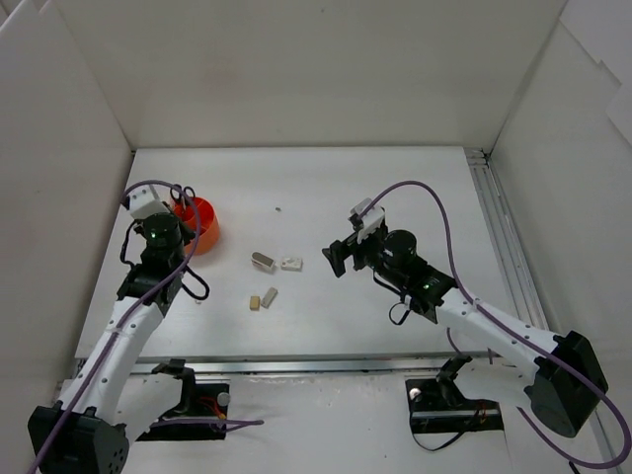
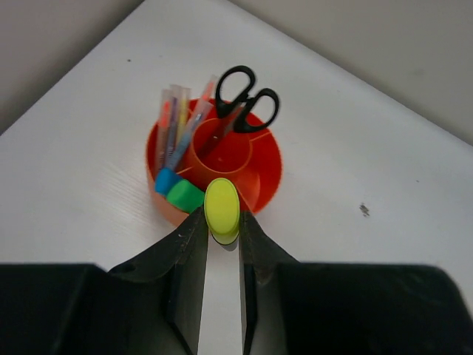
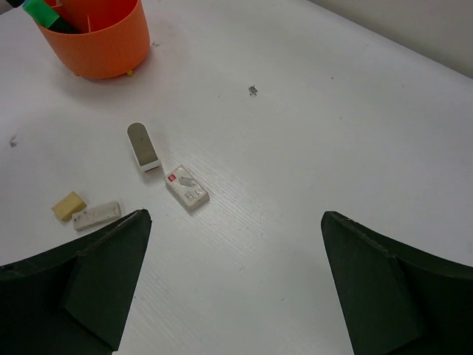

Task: Sort the stationery into containers
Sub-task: Place the pen in the storage box.

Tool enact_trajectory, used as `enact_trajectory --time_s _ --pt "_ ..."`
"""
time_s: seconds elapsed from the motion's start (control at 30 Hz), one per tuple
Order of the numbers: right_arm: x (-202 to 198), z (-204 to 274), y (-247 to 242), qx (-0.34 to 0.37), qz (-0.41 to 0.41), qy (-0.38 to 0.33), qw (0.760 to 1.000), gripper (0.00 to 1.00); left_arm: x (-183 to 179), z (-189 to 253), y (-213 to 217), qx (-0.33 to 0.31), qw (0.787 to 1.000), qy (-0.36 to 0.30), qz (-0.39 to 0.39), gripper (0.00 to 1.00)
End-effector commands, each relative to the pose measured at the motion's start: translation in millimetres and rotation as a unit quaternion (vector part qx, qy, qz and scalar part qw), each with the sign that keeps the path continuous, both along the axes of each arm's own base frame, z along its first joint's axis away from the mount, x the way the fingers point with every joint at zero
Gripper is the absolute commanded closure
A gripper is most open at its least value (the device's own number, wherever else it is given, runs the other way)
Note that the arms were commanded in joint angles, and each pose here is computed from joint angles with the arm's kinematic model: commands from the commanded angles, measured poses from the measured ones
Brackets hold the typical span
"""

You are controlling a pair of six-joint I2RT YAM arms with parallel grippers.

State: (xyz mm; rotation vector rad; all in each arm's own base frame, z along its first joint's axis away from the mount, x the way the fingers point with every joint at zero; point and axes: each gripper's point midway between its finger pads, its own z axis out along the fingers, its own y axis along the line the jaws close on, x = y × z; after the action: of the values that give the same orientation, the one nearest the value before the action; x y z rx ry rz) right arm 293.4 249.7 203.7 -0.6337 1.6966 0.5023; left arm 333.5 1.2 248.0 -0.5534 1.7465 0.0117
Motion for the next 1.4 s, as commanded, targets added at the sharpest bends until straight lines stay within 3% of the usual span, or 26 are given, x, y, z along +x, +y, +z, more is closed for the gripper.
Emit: enact_trajectory --time_s 0.0,0.23,0.7,0.87,1.1,1.37 --pt "7 21 -11 0.025 -0.029 -0.028 0.999 0.02 10 -1 32 -0.013 0.997 -0.001 0.076 1.0" --pt "10 17 -23 0.017 -0.056 -0.025 0.998 0.02 32 -11 46 -0.047 0.991 0.011 0.123 1.0" --pt "15 9 -41 0.009 -0.086 -0.019 0.996 0.02 36 4 27 -0.09 0.993 -0.028 0.074 1.0" --pt "16 7 -42 0.009 -0.088 -0.016 0.996 0.02 52 14 20 -0.074 0.995 -0.049 0.044 1.0" --pt "20 2 -47 0.004 -0.092 -0.012 0.996 0.02 95 24 -32 0.004 0.987 -0.07 -0.147 1.0" --pt "21 1 -48 -0.003 -0.085 -0.009 0.996 0.02 105 9 -23 0.077 0.984 -0.041 -0.157 1.0"
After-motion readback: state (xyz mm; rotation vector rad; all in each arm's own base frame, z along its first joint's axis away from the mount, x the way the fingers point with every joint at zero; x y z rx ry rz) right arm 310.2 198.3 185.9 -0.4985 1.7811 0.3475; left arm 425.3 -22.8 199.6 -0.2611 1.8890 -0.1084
